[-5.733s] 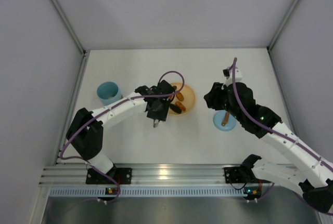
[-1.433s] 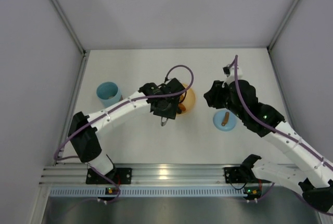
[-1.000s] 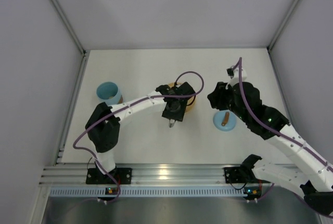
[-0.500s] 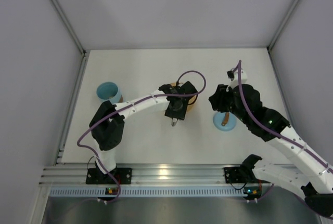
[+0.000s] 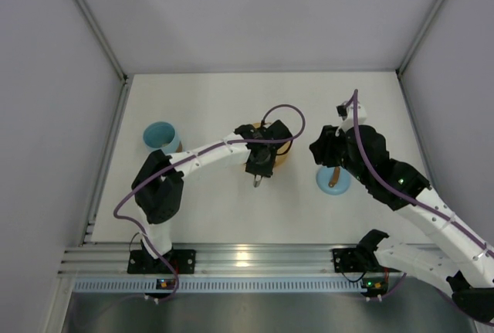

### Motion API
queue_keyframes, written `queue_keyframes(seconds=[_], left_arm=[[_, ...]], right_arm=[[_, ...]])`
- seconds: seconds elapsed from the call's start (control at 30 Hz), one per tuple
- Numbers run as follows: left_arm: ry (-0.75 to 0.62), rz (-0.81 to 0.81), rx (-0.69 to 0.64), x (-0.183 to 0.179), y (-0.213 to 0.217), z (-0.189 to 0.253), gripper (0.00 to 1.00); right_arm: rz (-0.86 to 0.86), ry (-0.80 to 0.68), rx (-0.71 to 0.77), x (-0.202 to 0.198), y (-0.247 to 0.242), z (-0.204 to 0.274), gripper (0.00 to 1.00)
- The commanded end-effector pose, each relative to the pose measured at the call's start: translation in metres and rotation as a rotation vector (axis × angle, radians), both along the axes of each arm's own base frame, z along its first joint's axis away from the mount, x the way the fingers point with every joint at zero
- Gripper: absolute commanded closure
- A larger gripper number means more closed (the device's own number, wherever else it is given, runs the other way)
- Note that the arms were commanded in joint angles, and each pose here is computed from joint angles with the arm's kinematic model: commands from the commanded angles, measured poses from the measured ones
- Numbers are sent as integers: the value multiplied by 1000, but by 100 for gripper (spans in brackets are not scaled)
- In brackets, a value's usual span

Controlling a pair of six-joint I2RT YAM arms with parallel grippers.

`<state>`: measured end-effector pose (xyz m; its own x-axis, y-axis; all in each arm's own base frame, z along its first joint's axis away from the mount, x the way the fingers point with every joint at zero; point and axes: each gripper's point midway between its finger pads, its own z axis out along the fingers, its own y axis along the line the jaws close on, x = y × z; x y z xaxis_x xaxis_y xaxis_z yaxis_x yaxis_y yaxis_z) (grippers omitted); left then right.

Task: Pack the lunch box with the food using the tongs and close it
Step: Pick up the fake food from the plate.

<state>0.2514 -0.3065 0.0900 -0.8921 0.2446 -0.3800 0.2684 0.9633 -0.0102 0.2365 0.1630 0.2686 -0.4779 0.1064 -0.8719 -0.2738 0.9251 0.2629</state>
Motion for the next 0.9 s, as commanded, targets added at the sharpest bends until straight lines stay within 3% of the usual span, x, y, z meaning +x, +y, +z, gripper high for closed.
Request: queue_keyframes(seconds=[0.0,0.43,0.87], left_arm=[[-89,-9,-66,8,-3,42,74],[-232,63,-57,-1,49,116,74],[-326,305,43,-48,164,155,70]], right_arm=[[1,-20,8,1,0,10,62],[6,-22,7,4,4,13,62],[59,-10,38,11,23,16,63]])
